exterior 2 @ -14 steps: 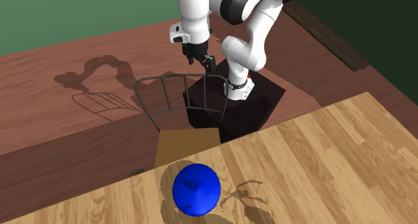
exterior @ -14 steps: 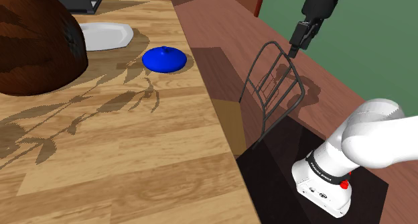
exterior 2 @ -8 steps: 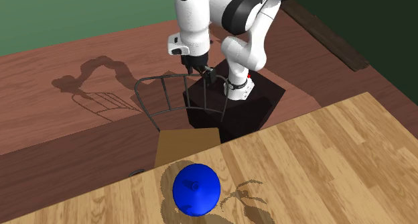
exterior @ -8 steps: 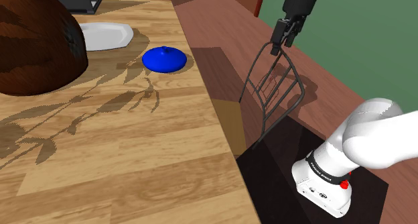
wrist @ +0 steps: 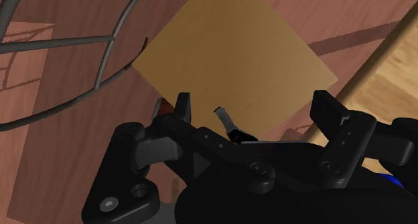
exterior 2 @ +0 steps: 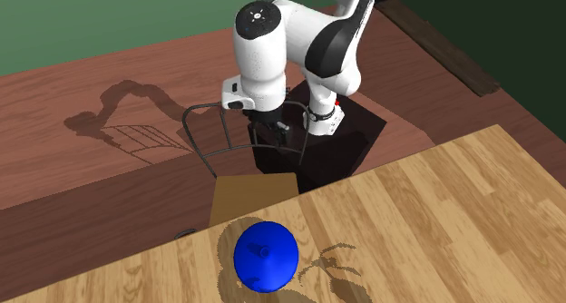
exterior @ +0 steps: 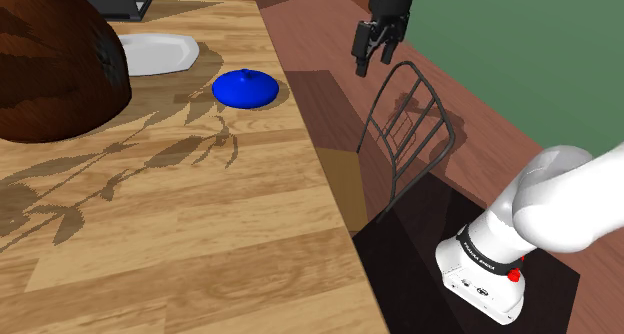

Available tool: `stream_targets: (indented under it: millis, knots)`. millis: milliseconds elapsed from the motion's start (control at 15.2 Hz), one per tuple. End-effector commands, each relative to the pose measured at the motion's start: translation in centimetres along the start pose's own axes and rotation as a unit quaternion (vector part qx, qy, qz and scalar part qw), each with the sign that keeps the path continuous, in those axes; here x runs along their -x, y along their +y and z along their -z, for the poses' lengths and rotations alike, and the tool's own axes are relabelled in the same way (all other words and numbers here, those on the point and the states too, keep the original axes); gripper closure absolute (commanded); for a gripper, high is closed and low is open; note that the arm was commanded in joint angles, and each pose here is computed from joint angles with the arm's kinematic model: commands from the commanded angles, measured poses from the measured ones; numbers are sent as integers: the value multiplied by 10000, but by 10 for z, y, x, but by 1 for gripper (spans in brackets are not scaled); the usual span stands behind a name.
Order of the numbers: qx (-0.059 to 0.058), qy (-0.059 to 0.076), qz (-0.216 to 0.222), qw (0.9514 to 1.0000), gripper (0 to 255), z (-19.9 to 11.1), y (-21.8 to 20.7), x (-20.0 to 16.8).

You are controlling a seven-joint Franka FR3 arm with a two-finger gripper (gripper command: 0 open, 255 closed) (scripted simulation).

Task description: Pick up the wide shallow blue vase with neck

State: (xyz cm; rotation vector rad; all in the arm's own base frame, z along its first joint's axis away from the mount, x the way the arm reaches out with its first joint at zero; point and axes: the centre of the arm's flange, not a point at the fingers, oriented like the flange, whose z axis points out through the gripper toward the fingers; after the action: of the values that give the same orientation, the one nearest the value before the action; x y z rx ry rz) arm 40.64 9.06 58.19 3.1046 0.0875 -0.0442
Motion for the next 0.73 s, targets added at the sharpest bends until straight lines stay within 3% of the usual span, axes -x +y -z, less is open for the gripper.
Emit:
stream_targets:
  millis: [0, 660]
  knots:
    - [14, 15, 4, 10000, 0, 2, -19, -21]
    - [99, 82, 32, 9999, 0, 8, -107, -120]
